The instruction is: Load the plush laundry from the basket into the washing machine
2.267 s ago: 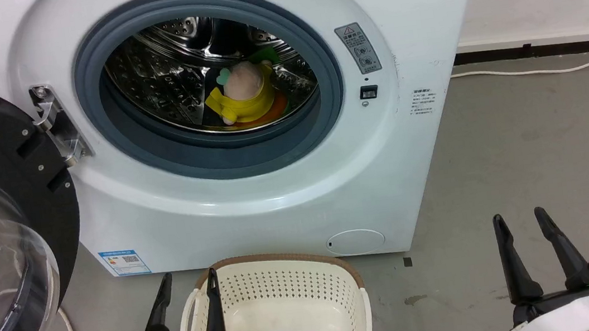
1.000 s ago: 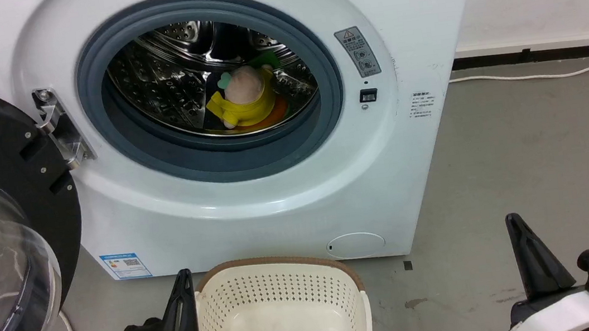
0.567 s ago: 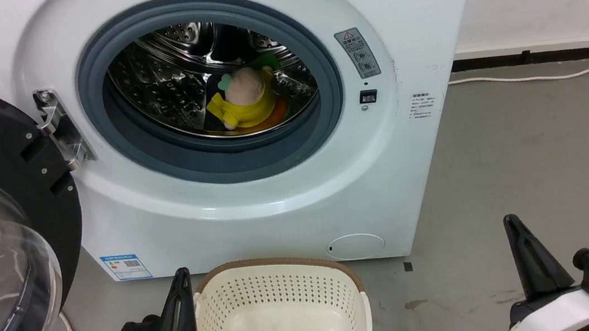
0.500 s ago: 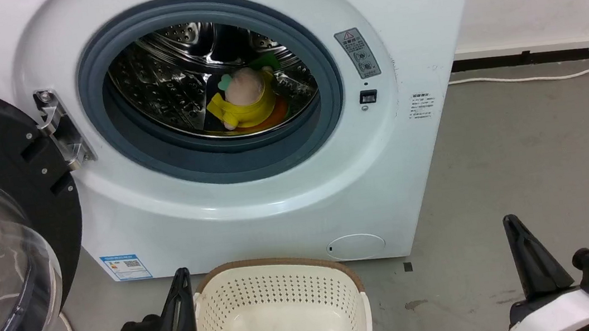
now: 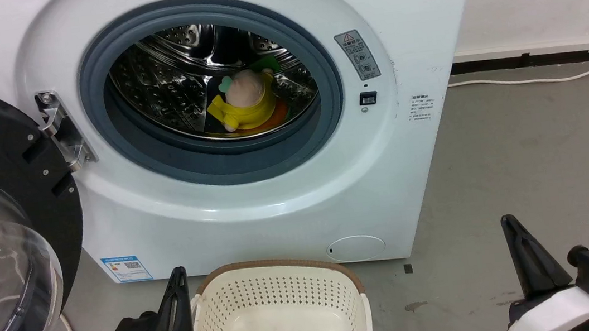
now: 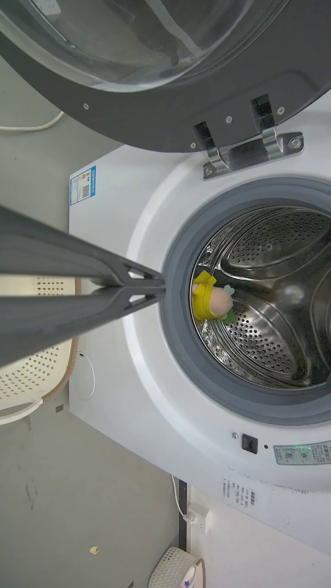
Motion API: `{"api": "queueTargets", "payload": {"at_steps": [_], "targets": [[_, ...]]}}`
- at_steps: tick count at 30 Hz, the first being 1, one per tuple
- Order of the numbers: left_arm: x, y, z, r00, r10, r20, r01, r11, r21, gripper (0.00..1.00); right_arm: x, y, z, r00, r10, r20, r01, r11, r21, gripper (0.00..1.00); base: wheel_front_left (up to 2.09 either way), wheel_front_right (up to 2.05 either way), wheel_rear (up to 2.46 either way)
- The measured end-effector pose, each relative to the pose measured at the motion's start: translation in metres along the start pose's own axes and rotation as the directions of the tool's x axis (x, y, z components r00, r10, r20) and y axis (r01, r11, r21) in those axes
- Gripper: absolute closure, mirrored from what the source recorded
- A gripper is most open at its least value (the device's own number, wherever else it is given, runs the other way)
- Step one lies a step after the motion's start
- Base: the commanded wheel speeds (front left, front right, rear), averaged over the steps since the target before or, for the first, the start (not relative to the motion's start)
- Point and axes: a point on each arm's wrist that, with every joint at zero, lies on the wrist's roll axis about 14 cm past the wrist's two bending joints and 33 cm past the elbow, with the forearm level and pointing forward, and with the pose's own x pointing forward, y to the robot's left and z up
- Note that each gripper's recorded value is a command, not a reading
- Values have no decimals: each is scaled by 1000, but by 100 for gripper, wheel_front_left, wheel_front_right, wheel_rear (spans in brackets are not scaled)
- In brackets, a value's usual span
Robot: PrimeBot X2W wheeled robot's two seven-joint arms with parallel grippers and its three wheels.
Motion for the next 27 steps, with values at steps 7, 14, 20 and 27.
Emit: {"api": "queueTargets", "payload": {"at_steps": [7, 14, 20, 27], "targets": [[0, 1, 1, 1000, 4, -6, -4, 1000, 6, 100, 0, 0, 0, 1000, 2, -7, -2, 1000, -12, 100, 0, 0, 0], [0, 2, 2, 1000, 4, -11, -4, 1000, 11, 100, 0, 1, 0, 1000, 4, -16, -4, 1000, -28, 100, 0, 0, 0], [1, 5, 4, 1000, 12, -10, -12, 1000, 24, 100, 0, 1, 0, 1000, 4, -23, -5, 999, -38, 100, 0, 0, 0], [1, 7, 5, 1000, 15, -15, -15, 999, 31, 100, 0, 1, 0, 999, 5, -34, -6, 999, -48, 100, 0, 0, 0]]}}
